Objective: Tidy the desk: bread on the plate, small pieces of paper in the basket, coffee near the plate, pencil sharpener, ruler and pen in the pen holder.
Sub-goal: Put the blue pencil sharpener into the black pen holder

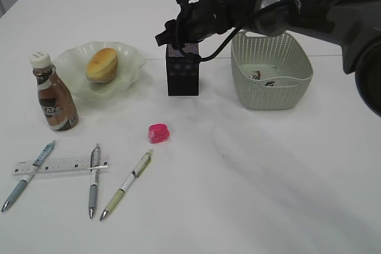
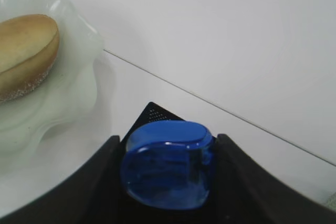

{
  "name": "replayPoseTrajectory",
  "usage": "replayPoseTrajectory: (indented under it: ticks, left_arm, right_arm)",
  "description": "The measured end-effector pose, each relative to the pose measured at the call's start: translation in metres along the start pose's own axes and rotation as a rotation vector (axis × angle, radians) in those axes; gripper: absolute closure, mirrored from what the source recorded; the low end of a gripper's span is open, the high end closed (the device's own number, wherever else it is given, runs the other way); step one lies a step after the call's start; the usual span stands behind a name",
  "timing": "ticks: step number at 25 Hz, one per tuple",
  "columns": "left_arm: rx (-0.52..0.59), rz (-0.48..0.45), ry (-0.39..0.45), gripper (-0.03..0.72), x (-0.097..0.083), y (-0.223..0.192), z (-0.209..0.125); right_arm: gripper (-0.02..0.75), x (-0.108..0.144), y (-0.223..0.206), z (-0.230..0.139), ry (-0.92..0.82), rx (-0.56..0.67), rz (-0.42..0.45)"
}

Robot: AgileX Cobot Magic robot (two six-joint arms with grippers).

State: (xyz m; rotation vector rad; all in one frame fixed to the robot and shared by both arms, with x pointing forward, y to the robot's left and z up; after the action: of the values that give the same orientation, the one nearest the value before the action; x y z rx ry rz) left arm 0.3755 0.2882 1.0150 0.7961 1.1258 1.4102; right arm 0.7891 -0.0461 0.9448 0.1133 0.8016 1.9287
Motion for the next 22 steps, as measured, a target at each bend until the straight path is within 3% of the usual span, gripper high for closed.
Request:
replayPoseTrajectory:
  ticks: [4, 13, 22]
  left_arm:
    - [0.000, 0.000, 0.000, 0.345, 0.000, 0.000, 0.000]
    - [0.000, 0.000, 0.000, 0.345, 0.000, 0.000, 0.000]
    - [0.000, 0.000, 0.000, 0.345, 0.000, 0.000, 0.000]
  right_arm:
    - [0.278, 0.000, 0.000, 0.001, -0.002, -0.009, 0.000]
    - [0.268, 0.000, 0.000, 0.002, -0.005, -0.013, 0.001]
    - [0.267, -0.005, 0.016, 0.008, -0.060, 0.108, 0.017]
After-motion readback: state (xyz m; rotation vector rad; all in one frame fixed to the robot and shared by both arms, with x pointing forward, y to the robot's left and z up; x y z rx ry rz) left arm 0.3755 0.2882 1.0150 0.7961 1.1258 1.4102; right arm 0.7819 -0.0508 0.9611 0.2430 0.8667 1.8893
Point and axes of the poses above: a point on each arm's last joint axis where the gripper is mounted, y pointing back along that axis away from the gripper, x along the wrist's bending axis when the last joint is at zero, z = x × y, the point moved 6 cm from there along -y, pointing out along that axis toward the gripper, and after that the axes turned 9 degrees about y, right-handed, at the moved point
